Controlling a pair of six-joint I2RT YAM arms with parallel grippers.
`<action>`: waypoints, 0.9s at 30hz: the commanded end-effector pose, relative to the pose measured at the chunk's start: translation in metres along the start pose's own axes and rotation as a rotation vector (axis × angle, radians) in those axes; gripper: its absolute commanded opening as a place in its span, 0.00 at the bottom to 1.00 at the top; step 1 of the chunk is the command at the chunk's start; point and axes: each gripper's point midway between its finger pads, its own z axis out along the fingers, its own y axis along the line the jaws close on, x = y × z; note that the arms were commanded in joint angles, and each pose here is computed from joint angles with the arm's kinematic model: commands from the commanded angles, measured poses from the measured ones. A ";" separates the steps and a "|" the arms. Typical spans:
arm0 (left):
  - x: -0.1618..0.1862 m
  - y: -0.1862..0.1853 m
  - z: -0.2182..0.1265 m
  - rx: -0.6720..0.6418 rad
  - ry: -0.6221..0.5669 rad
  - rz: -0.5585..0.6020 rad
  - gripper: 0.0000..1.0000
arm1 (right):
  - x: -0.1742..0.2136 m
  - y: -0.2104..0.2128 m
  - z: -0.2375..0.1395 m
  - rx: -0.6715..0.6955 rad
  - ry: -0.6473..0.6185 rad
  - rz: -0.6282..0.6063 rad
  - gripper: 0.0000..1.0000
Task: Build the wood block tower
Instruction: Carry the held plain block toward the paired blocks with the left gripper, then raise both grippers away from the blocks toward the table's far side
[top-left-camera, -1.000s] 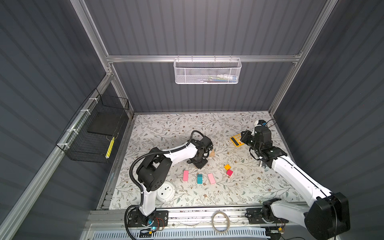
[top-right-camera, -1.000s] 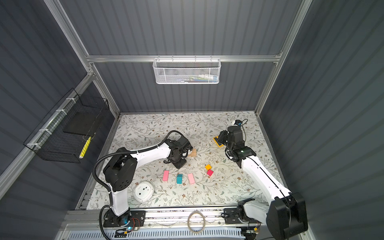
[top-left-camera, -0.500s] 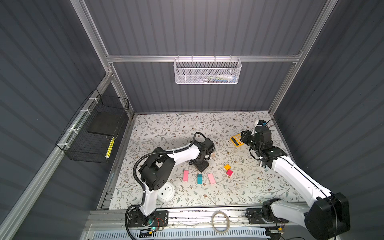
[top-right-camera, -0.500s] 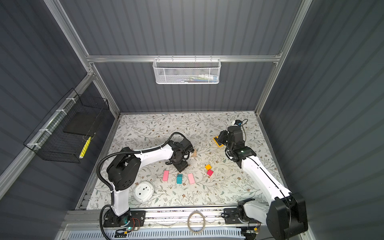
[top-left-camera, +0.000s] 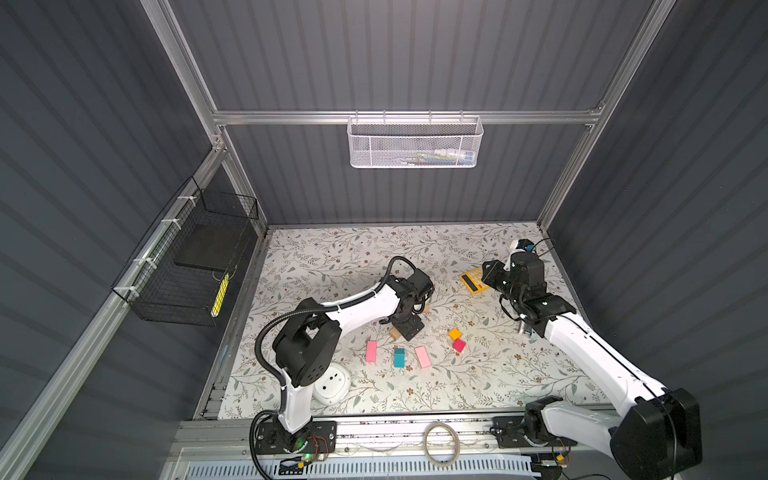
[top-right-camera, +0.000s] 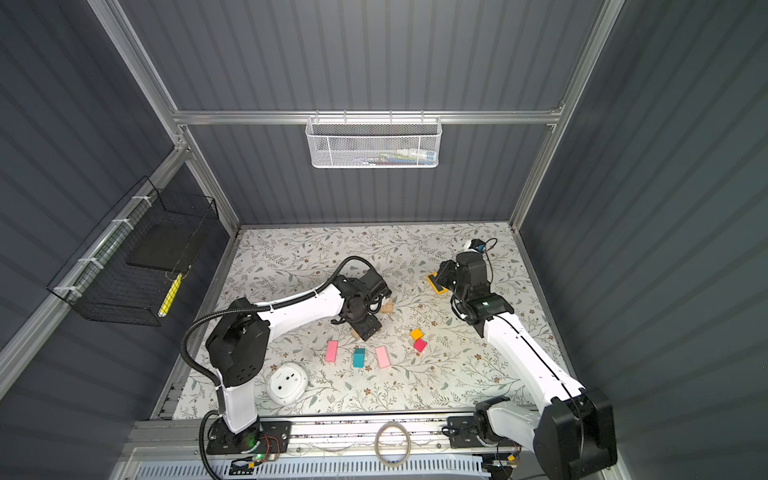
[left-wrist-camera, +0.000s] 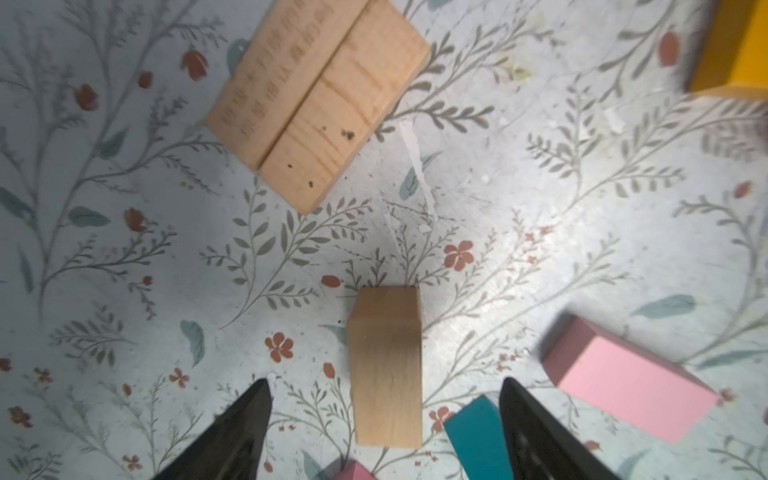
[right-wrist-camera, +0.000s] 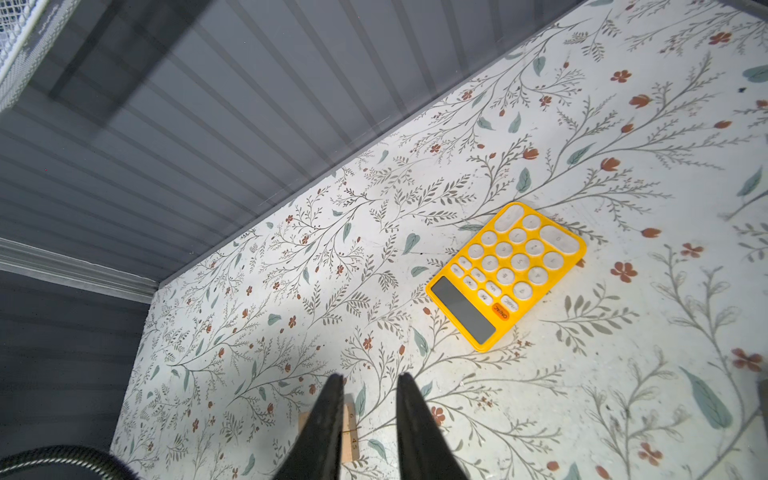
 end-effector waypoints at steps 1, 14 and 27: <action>-0.010 0.001 -0.041 0.000 -0.067 -0.011 0.86 | -0.005 0.000 -0.004 0.001 -0.016 0.005 0.31; -0.032 0.034 -0.188 -0.106 -0.554 -0.174 0.87 | 0.009 0.042 -0.004 -0.153 0.121 -0.093 0.60; 0.008 0.112 -0.247 -0.258 -0.856 -0.692 1.00 | 0.091 0.118 -0.015 -0.185 0.418 -0.559 0.82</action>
